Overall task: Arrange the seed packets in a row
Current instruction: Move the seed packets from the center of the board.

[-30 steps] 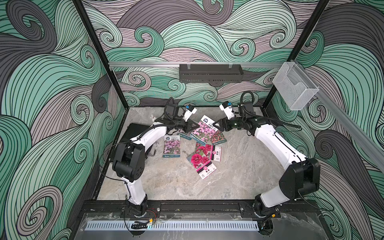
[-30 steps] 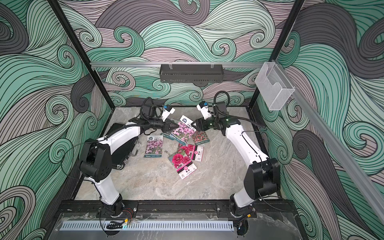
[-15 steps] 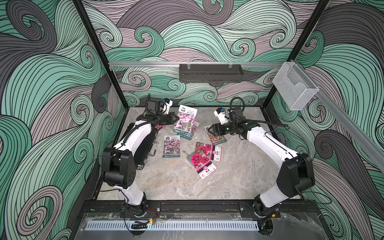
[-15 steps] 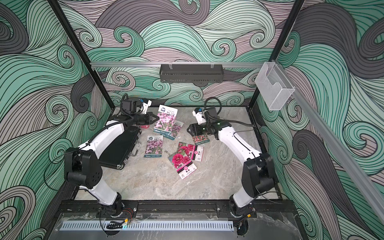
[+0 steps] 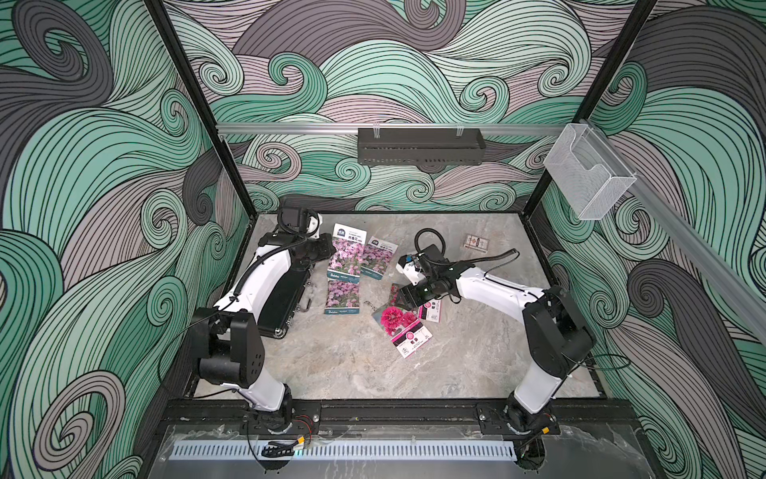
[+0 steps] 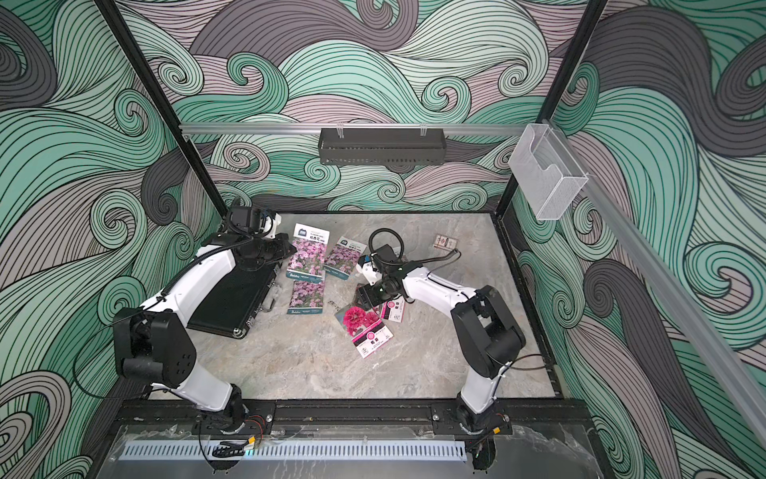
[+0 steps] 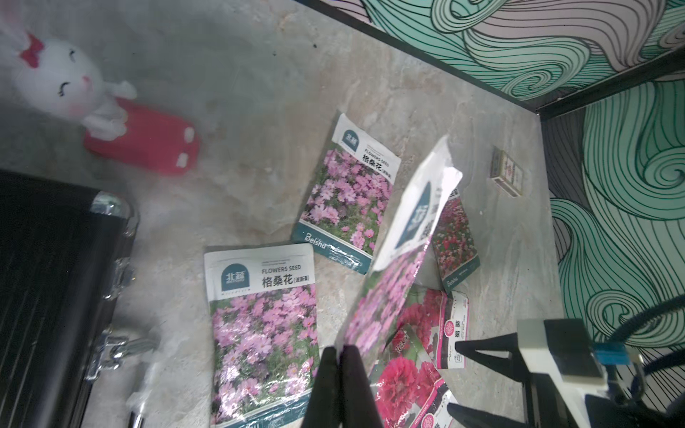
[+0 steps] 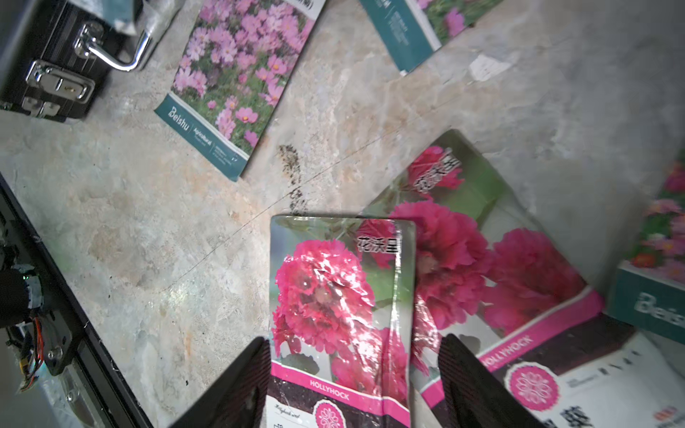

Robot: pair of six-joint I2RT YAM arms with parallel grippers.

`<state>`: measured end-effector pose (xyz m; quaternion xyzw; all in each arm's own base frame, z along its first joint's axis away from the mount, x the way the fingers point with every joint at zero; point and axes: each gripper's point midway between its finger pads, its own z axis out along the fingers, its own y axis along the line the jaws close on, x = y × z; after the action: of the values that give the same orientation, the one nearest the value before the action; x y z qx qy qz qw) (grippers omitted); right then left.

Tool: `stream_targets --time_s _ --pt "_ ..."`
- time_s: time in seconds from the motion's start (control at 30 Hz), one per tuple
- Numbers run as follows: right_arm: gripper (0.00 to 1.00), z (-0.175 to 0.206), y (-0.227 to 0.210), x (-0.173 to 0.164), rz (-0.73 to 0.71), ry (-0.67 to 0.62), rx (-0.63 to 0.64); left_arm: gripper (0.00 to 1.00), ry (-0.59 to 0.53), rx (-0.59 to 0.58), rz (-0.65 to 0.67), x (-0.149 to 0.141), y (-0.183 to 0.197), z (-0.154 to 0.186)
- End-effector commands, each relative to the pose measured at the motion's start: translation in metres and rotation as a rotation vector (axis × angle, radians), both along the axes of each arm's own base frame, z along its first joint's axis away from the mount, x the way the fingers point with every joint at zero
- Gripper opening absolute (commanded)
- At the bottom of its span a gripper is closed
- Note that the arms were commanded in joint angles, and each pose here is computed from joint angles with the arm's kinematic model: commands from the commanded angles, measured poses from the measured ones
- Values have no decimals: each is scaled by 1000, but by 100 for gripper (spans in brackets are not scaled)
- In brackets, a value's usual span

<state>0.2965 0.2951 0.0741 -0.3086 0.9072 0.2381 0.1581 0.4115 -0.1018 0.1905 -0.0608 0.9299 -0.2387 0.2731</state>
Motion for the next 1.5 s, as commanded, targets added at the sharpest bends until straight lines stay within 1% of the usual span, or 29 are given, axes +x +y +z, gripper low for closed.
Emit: stream_targets --time_s 0.0,0.17,0.2,0.33,0.4,0.6,0.67,0.83,0.9,1.13,1.27,1.33,1.4,1.47 --pt "73 -7 27 -19 46 33 16 0 15 11 58 -5 13 5" --pt "73 -30 46 -40 26 123 2 0 8 -3 66 -2 14 8" --pt "73 -31 54 -42 37 109 22 0 11 -4 66 -2 14 7" --pt "73 -44 65 -55 71 118 2 0 19 -6 68 -2 15 4" --pt "73 -48 64 -52 60 112 -20 0 17 -9 69 -1 15 5" --pt "73 -64 47 -31 6 45 -139 0 8 -27 67 -1 12 8" --pt "73 -71 34 -29 -19 57 -194 0 4 -49 57 0 9 9" --pt "73 -86 -8 -8 -104 26 -362 0 -9 -76 55 1 5 14" --pt "73 -88 -25 2 -144 31 -397 0 -9 -82 56 2 5 14" --pt "73 -94 -92 35 -295 86 -440 0 -6 -103 49 4 0 12" --pt "73 -98 -130 56 -394 134 -435 0 -2 -105 46 5 -1 9" --pt "73 -94 -139 66 -447 175 -376 0 2 -108 43 5 -2 8" --pt "74 -83 -152 78 -484 159 -392 0 4 -108 39 4 -3 9" --pt "74 -72 -159 88 -511 148 -376 0 0 -105 35 3 -3 10"
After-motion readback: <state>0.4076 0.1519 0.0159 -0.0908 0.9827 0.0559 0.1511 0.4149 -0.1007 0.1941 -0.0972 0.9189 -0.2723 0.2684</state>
